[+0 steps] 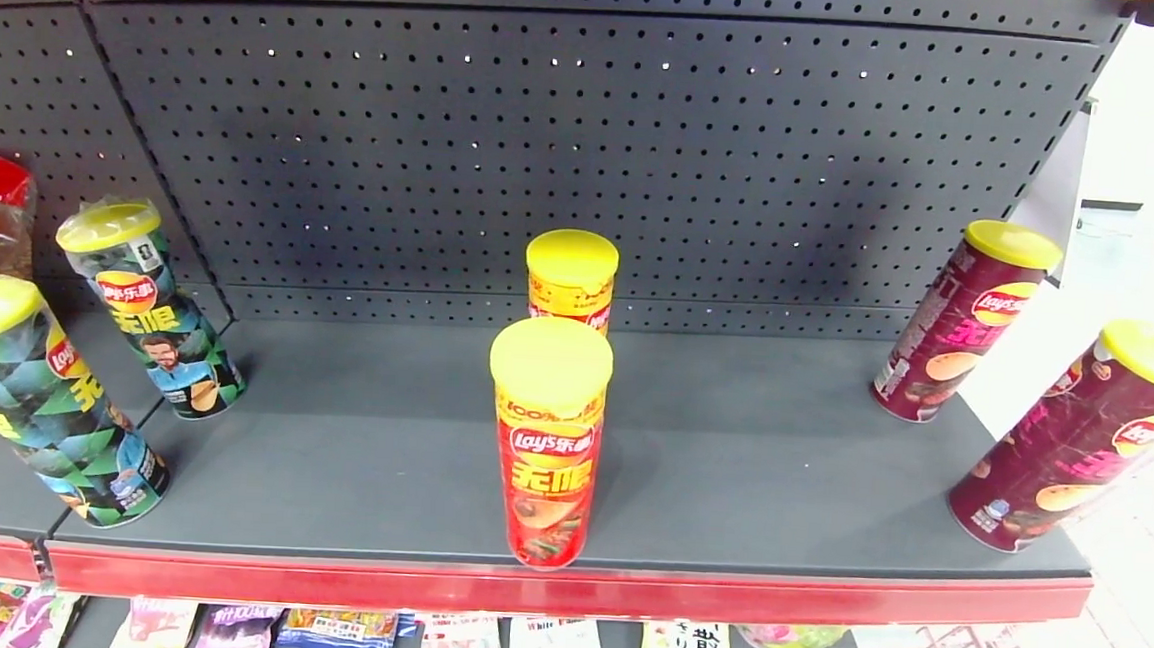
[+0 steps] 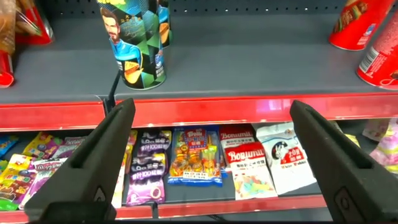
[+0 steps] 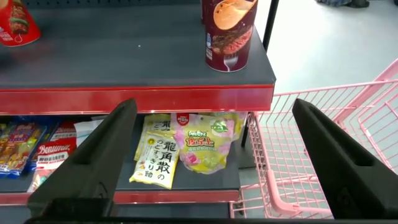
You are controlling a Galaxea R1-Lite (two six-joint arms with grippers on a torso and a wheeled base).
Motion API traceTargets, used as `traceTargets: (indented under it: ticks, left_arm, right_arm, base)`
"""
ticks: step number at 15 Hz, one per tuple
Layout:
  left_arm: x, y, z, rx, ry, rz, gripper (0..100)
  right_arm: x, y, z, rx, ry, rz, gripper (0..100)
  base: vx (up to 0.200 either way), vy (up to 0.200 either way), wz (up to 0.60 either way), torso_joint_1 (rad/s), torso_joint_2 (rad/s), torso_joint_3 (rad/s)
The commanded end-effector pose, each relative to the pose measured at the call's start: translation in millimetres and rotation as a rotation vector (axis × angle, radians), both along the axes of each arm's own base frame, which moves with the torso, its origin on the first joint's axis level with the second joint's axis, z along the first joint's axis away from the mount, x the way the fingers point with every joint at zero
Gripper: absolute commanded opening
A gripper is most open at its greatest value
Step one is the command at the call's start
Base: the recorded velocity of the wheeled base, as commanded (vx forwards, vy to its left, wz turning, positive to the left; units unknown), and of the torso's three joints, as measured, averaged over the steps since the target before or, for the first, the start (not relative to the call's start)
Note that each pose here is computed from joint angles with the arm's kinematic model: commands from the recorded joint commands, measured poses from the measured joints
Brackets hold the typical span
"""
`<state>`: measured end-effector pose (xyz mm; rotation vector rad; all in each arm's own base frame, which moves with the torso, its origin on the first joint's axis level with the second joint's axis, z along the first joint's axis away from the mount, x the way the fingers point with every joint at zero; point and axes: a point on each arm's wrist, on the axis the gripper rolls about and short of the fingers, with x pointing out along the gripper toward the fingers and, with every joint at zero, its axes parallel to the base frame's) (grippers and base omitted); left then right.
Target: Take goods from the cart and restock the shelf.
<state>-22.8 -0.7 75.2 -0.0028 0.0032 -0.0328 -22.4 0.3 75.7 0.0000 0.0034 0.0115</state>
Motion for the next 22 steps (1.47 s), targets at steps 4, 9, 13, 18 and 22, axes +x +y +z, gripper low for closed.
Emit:
traceTargets:
  ticks: [4, 9, 13, 18, 22]
  left_arm:
    - [0.0, 0.0, 0.0, 0.0, 0.0, 0.001, 100]
    - [0.0, 0.0, 0.0, -0.002, 0.0, 0.001, 100]
    - [0.0, 0.0, 0.0, 0.003, 0.0, -0.001, 100]
    - [0.0, 0.0, 0.0, 0.0, 0.0, -0.001, 100]
    - [0.0, 0.0, 0.0, 0.0, 0.0, -0.001, 100]
  right_arm:
    - [-0.1, 0.0, 0.0, 0.003, -0.002, -0.001, 100]
    - [-0.1, 0.0, 0.0, -0.002, -0.002, 0.001, 100]
    - [-0.1, 0.0, 0.0, 0.002, -0.002, 0.001, 100]
    - [-0.2, 0.0, 0.0, 0.003, -0.003, -0.001, 100]
    - [-0.1, 0.0, 0.0, 0.005, -0.002, -0.001, 100]
  base:
    - [0.0, 0.0, 0.0, 0.0, 0.0, 0.0]
    - [0.0, 0.0, 0.0, 0.0, 0.0, 0.0]
    - [0.0, 0.0, 0.0, 0.0, 0.0, 0.0]
    - [0.0, 0.0, 0.0, 0.0, 0.0, 0.0]
    - [0.0, 0.0, 0.0, 0.0, 0.0, 0.0]
